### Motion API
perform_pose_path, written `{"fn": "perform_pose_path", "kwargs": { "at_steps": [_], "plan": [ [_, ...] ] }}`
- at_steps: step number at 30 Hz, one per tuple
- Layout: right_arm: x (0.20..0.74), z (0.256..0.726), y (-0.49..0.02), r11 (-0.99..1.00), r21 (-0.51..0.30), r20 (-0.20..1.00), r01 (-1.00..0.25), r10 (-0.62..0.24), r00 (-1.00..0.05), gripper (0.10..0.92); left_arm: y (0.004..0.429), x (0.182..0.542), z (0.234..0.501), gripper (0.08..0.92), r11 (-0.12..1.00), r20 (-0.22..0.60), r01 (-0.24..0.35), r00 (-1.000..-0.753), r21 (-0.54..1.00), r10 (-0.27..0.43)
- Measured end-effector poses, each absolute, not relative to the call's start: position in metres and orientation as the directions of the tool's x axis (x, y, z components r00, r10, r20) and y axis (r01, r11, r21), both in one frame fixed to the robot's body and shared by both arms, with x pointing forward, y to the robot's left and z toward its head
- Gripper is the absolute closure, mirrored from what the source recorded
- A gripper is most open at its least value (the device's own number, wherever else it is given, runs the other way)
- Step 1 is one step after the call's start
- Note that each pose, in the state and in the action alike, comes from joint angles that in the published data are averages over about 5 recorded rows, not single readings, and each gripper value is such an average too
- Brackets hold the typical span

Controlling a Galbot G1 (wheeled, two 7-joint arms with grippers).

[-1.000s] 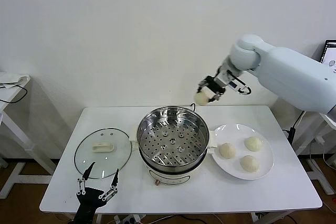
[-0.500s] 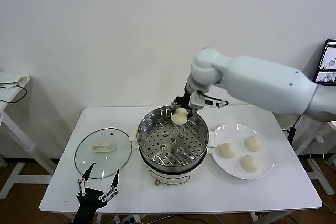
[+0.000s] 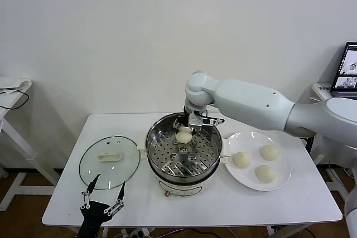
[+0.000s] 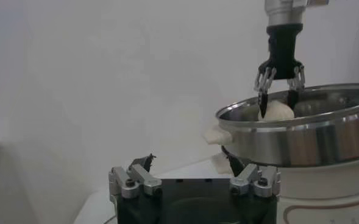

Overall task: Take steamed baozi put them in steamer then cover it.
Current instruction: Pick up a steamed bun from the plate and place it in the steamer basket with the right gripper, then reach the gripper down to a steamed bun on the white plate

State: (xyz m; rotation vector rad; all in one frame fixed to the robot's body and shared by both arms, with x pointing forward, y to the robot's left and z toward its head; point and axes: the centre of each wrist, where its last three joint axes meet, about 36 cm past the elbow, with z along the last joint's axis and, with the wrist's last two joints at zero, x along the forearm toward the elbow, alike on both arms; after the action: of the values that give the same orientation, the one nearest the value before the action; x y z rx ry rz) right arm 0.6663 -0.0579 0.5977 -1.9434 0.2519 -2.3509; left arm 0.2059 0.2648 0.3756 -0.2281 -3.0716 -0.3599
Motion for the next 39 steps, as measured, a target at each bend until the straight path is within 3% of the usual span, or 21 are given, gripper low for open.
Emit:
{"fn": "perform_pose_path", "kwargs": {
  "at_steps": [4,12,16,22,29,39],
  "plan": [
    [0.668,0.596,-0.057,-0.982,-0.180,0.967,-0.049,-0.168,-0.192,0.210,0.265,0.206,0.374,0.177,0.963,0.056,0.148,-0.989,0.226,0.139],
    [0.669,0.624,-0.077,-0.967,-0.212,0.965,-0.140,-0.185,-0.185,0.200,0.267,0.206,0.375,0.177,0.962,0.057,0.147,-0.989,0.230,0.138],
    [0.673,0.651,-0.110,-0.926,-0.258,0.960,-0.277,-0.212,-0.184,0.200,0.268,0.206,0.374,0.177,0.962,0.057,0.148,-0.989,0.231,0.138],
    [0.685,0.677,-0.189,-0.747,-0.309,0.951,-0.589,-0.254,-0.177,0.200,0.266,0.206,0.373,0.177,0.962,0.057,0.152,-0.988,0.228,0.143],
    [0.684,0.642,-0.282,-0.479,-0.224,0.964,-0.849,-0.238,-0.120,0.200,0.265,0.204,0.372,0.177,0.962,0.058,0.156,-0.987,0.224,0.147],
    [0.666,0.554,-0.344,-0.222,-0.098,0.971,-0.970,-0.236,-0.045,0.200,0.265,0.203,0.370,0.177,0.963,0.064,0.153,-0.988,0.223,0.142]
  ]
}}
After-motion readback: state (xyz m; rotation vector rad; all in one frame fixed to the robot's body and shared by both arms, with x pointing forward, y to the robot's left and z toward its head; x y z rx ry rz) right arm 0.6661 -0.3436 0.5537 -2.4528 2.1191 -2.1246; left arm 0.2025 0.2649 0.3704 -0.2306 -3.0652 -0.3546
